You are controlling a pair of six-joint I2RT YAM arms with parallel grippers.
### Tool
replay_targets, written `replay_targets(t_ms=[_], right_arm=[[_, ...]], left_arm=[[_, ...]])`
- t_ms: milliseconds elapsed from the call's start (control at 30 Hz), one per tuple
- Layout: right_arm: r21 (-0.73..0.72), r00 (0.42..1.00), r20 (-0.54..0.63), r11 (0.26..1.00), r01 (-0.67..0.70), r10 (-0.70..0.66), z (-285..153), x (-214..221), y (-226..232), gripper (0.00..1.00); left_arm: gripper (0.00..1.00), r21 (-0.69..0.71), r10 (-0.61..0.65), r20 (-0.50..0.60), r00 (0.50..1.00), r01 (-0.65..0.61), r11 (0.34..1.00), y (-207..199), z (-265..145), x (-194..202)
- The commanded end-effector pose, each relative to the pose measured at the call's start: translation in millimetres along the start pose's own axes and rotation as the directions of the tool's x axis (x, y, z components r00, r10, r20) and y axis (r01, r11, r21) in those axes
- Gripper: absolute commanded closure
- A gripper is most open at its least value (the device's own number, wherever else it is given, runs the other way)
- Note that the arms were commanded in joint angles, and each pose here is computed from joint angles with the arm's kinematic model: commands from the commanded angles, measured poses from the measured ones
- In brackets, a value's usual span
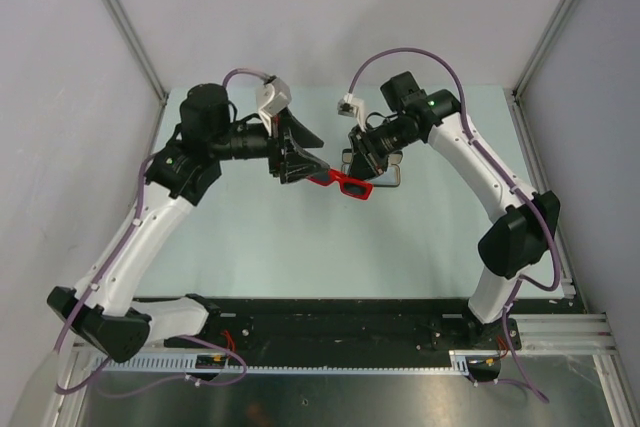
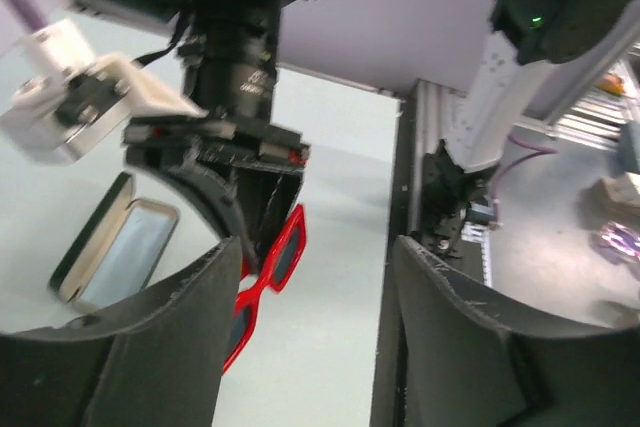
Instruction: Organize the sunglasses
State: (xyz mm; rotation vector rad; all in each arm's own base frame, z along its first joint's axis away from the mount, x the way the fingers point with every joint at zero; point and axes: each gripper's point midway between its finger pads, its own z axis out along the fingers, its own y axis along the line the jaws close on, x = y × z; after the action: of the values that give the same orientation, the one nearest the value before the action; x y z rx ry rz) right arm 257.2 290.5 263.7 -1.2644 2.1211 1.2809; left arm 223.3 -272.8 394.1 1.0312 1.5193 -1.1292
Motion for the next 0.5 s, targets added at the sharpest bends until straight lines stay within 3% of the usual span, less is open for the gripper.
replay_targets(t_ms=[0, 67, 467], right_arm=[[-0.037, 0.998, 0.018, 0.998, 0.054, -0.054, -7.2, -4.9, 26.1, 1.0], [-0.034, 0.998, 0.016, 0.998, 0.058, -0.058, -6.6, -5.4, 28.6, 1.0], [-0.02, 0.999, -0.002, 0.999, 0.045, -0.045, -4.1, 1.3, 34.4, 1.0]], left_arm=[[0.36, 0.236, 0.034, -0.002, 0.999, -0.033, 0.971, -26.8, 7.8, -5.7], [0.44, 0.196, 0.018, -0.028, 0.999, -0.012, 0.981, -17.2, 16.3, 5.0], [0.47, 0.095, 0.033, -0.295, 0.955, -0.005, 0.995, -13.9, 39.7, 79.0]])
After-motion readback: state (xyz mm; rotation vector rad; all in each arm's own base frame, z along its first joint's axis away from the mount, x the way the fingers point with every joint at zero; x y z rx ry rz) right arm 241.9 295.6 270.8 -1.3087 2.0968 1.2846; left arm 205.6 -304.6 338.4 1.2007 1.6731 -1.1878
